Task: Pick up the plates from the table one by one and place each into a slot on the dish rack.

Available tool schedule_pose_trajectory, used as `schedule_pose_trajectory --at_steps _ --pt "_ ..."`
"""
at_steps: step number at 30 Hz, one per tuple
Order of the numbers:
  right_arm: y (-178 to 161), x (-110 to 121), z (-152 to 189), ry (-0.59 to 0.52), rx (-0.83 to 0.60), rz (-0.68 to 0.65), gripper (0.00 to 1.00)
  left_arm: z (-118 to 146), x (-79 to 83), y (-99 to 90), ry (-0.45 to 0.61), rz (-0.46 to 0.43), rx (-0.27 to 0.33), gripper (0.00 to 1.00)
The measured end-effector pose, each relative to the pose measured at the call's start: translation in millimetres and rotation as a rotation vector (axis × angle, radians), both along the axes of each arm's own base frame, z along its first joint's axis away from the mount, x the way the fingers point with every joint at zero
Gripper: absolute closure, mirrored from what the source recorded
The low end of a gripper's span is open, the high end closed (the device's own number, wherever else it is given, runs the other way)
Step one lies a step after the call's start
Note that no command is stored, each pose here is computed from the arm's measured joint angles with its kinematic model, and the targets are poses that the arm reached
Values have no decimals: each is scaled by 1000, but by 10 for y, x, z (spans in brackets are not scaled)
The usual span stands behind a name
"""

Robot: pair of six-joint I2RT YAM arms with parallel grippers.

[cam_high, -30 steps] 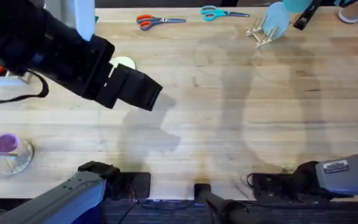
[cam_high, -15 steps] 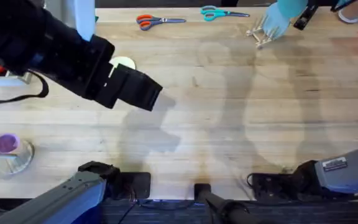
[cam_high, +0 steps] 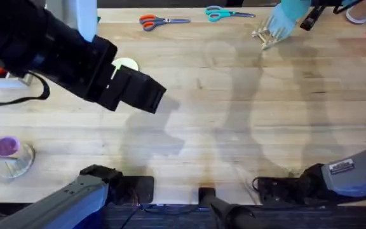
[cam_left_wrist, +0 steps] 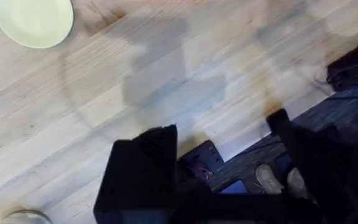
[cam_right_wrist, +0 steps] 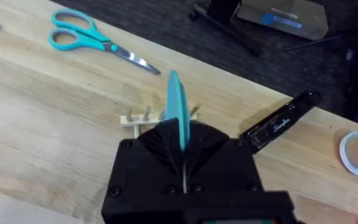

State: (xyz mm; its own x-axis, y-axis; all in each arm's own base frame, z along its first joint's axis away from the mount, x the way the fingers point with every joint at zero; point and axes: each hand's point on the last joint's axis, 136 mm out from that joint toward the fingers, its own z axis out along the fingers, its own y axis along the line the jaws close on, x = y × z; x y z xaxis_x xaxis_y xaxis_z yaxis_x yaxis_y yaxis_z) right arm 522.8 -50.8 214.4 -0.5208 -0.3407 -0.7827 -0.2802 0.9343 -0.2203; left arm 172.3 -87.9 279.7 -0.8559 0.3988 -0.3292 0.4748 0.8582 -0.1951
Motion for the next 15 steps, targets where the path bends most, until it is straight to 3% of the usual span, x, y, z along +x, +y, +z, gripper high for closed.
schedule_pose_trajectory --at_steps 15 --pt "-1 81 -200 27 31 -17 973 0 0 0 0 0 0 7"
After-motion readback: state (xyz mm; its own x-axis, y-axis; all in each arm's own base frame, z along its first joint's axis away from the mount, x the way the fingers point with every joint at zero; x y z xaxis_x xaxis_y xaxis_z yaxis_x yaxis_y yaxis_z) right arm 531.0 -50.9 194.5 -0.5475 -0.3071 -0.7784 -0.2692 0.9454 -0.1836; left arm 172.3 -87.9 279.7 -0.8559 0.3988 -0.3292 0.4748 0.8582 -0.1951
